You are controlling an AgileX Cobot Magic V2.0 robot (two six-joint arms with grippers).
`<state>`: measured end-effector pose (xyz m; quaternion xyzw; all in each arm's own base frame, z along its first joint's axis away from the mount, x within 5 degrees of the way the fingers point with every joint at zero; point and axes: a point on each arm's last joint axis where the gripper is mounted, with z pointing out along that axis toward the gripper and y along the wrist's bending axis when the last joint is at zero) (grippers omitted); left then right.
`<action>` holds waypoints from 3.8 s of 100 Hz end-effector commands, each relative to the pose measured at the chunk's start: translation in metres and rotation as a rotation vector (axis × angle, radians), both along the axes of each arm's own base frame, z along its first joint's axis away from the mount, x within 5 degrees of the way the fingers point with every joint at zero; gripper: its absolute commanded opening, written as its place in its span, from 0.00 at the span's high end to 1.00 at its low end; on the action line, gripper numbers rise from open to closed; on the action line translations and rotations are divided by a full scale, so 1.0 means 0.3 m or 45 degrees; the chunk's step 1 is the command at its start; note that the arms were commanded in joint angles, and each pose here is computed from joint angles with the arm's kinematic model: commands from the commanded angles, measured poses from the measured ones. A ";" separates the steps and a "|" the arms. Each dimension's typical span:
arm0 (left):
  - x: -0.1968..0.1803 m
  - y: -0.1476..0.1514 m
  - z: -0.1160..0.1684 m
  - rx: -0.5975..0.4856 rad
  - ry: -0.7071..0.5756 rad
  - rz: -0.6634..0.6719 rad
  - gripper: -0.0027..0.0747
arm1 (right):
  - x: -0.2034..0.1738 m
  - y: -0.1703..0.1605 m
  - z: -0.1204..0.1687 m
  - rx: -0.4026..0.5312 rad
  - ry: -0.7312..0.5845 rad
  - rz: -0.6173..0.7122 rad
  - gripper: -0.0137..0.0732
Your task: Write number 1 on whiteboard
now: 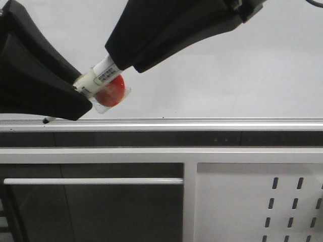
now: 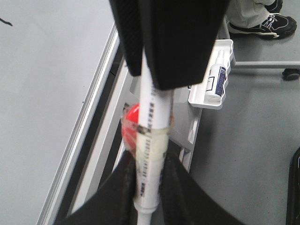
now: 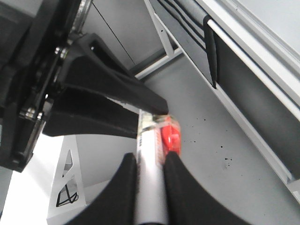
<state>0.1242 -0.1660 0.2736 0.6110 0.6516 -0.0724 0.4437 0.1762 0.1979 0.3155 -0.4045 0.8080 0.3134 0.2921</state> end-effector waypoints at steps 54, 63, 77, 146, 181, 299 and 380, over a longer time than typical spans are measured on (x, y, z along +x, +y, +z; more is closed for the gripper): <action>0.013 -0.043 0.086 -0.404 0.054 0.102 0.99 | 0.024 -0.015 0.085 0.121 -0.162 -0.110 0.27; 0.012 -0.043 0.081 -0.440 0.094 0.128 0.99 | 0.024 -0.030 0.113 0.154 -0.223 -0.146 0.28; 0.020 -0.033 0.055 -0.624 0.163 0.252 0.99 | 0.009 -0.074 0.170 0.197 -0.346 -0.197 0.29; 0.077 0.064 -0.112 -0.968 0.026 0.750 0.99 | -0.138 -0.258 0.306 0.218 -0.550 -0.223 0.90; 0.085 -0.033 -0.197 -1.012 -0.155 0.771 0.99 | -0.180 -0.328 0.248 0.228 -0.661 -0.388 0.91; 0.155 -0.083 -0.235 -1.298 -0.259 0.864 0.99 | -0.268 -0.412 0.139 0.282 -0.815 -0.492 0.91; 0.248 0.046 -0.129 -1.373 -0.472 0.892 0.99 | -0.268 -0.413 0.141 0.286 -0.820 -0.496 0.91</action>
